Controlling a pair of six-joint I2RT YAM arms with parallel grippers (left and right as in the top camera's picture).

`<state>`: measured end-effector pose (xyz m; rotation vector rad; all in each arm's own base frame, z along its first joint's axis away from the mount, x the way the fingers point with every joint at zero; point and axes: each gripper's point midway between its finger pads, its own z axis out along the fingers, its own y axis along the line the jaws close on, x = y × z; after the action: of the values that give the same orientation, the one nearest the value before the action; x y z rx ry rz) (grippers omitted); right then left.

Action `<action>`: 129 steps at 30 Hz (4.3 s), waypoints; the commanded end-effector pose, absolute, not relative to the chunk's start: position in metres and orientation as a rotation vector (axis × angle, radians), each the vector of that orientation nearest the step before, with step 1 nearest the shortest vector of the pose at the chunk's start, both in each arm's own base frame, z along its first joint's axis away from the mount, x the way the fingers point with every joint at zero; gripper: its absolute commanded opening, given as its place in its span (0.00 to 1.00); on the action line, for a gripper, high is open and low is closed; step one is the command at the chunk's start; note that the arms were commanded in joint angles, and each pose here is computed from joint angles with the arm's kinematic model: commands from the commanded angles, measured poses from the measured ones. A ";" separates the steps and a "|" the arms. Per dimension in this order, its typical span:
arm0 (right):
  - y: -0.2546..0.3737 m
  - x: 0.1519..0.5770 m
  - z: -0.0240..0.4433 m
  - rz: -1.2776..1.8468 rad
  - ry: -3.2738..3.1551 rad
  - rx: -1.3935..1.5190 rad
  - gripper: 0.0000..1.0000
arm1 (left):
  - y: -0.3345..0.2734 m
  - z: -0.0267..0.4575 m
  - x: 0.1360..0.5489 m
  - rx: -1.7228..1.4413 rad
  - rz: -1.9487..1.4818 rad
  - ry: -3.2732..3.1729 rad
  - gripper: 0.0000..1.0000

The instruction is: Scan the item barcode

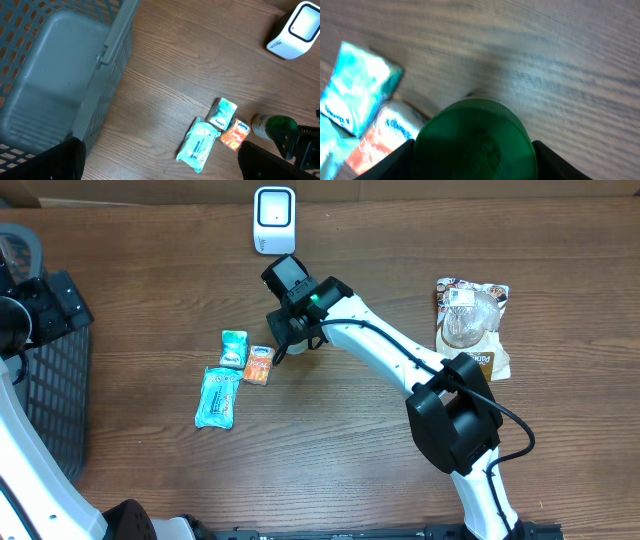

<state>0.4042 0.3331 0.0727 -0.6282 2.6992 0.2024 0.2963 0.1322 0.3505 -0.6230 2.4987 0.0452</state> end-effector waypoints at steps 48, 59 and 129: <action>0.292 0.369 0.162 0.621 2.957 -0.310 1.00 | 0.131 0.353 0.298 -0.595 0.039 2.496 0.99; 0.294 0.347 0.076 0.382 3.054 0.356 1.00 | 0.131 0.353 0.298 -0.595 0.039 2.496 1.00; 0.315 0.364 0.093 0.478 2.769 -0.835 0.68 | 0.131 0.353 0.298 -0.595 0.039 2.496 1.00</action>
<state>0.3616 0.3121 0.0866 -1.1339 2.6537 0.4079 0.2963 0.1322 0.3505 -0.6228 2.4987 0.0447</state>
